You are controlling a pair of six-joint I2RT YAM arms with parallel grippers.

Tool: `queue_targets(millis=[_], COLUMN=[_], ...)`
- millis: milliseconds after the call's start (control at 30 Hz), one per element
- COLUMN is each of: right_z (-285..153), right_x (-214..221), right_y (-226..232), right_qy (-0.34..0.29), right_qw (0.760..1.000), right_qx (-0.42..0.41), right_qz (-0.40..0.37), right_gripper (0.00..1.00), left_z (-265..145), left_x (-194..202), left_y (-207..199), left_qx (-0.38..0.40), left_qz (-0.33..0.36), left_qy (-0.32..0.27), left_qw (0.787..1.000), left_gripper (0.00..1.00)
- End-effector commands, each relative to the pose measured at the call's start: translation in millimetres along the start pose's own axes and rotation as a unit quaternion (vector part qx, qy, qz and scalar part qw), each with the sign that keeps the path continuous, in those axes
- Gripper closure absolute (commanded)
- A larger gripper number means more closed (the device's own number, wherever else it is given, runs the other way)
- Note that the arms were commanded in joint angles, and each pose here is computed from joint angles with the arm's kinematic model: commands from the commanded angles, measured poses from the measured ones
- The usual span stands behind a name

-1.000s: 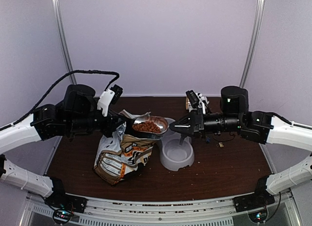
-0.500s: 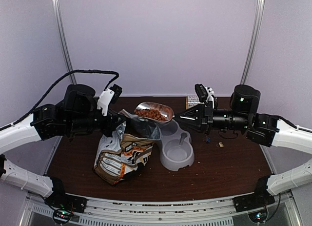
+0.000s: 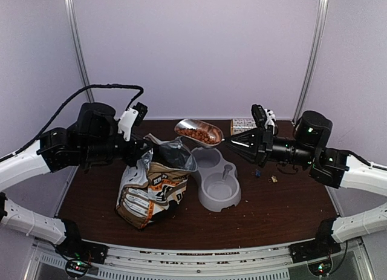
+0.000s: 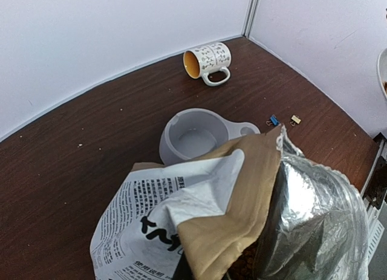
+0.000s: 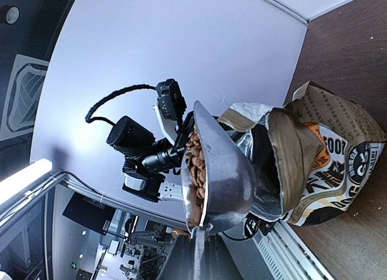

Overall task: Serve the pet food
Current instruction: Place the pet food in the pet food bowl.

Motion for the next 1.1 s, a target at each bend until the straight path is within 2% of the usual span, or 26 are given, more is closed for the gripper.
queue_targets(millis=[0,167,367,567,667,900,1067], right_z=[-16.6,-34.8,-58.2,-77.0,-85.9,-92.9,-85.3], right_x=[-15.6,-17.4,-9.7,17.4,32.6,64.4,71.6], right_y=[-5.4,-29.5,-62.0,-100.7,-118.8,-149.1,-154.1], right_qy=[-0.062,-0.084,-0.106,-0.102,-0.092,-0.031,0.026], right_qw=[0.998,0.994,0.988,0.982,0.979,0.973,0.969], right_qx=[0.012,0.062,0.115,0.161,0.183,0.229,0.244], right_qz=[-0.008,-0.008,-0.010,-0.001,0.002,-0.008,-0.025], right_gripper=[1.00,1.00,1.00,1.00,1.00,1.00,1.00], left_z=[-24.7,-26.5,-22.5,-6.6,-0.6,7.2,10.7], left_x=[-54.7,-60.9,-59.4,-54.7,-52.3,-42.0,-39.5], left_y=[-9.3,-6.9,-6.4,9.4,11.7,23.3,22.9], left_qx=[0.050,0.077,0.078,0.058,0.072,0.063,0.067], left_qz=[-0.036,-0.012,0.077,0.103,0.107,0.104,0.103], left_qy=[-0.101,-0.075,-0.045,-0.052,-0.074,-0.055,-0.046], left_qw=[0.993,0.994,0.993,0.992,0.989,0.991,0.991], left_gripper=[1.00,1.00,1.00,1.00,1.00,1.00,1.00])
Point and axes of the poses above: each gripper's point midway between its finger pads, its own z axis out along the fingers, its own y axis along the line the jaws close on, x = y × z, the point moved 6 cm from there along -z, back along the fingers, and after that the axes turned 15 degrees about -z, right-handed, at the moved point
